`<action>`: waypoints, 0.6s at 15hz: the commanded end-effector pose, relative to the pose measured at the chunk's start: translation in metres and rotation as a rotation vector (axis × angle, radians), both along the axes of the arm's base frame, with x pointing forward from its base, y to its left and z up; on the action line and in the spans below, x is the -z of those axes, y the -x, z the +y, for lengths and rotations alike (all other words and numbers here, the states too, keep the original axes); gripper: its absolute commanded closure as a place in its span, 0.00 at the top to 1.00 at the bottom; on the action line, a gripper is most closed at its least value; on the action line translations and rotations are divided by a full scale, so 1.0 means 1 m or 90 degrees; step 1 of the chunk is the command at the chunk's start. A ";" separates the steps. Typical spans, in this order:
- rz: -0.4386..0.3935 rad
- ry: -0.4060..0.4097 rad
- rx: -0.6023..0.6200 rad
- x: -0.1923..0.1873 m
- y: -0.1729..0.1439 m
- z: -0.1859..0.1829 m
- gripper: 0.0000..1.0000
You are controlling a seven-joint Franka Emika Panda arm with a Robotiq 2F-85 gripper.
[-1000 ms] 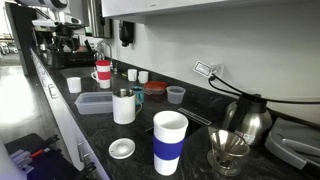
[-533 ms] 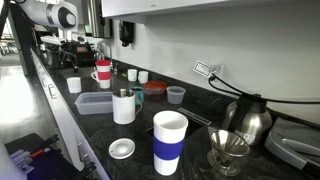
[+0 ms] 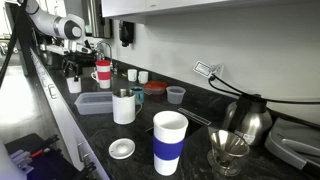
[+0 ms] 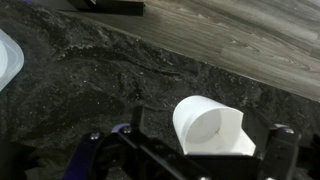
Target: Move the white cup That is in front of the cup with a pink lid to the right side of the green cup
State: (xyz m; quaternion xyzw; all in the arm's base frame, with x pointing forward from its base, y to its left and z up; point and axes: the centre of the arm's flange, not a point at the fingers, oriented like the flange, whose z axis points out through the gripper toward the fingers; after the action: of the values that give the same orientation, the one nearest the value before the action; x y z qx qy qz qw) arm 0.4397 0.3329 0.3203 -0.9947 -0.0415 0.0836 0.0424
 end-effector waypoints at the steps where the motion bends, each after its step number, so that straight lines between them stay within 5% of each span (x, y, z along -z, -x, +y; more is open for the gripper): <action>1: 0.008 -0.011 0.012 0.006 -0.008 -0.005 0.82; 5: 0.013 -0.013 0.022 0.010 -0.012 -0.010 0.62; 6: 0.012 -0.017 0.024 0.009 -0.013 -0.009 0.45; 9: 0.010 -0.022 0.023 0.007 -0.015 -0.007 0.28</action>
State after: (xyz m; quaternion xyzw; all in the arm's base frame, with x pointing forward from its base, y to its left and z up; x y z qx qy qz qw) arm 0.4506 0.3241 0.3158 -0.9946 -0.0230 0.0892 0.0486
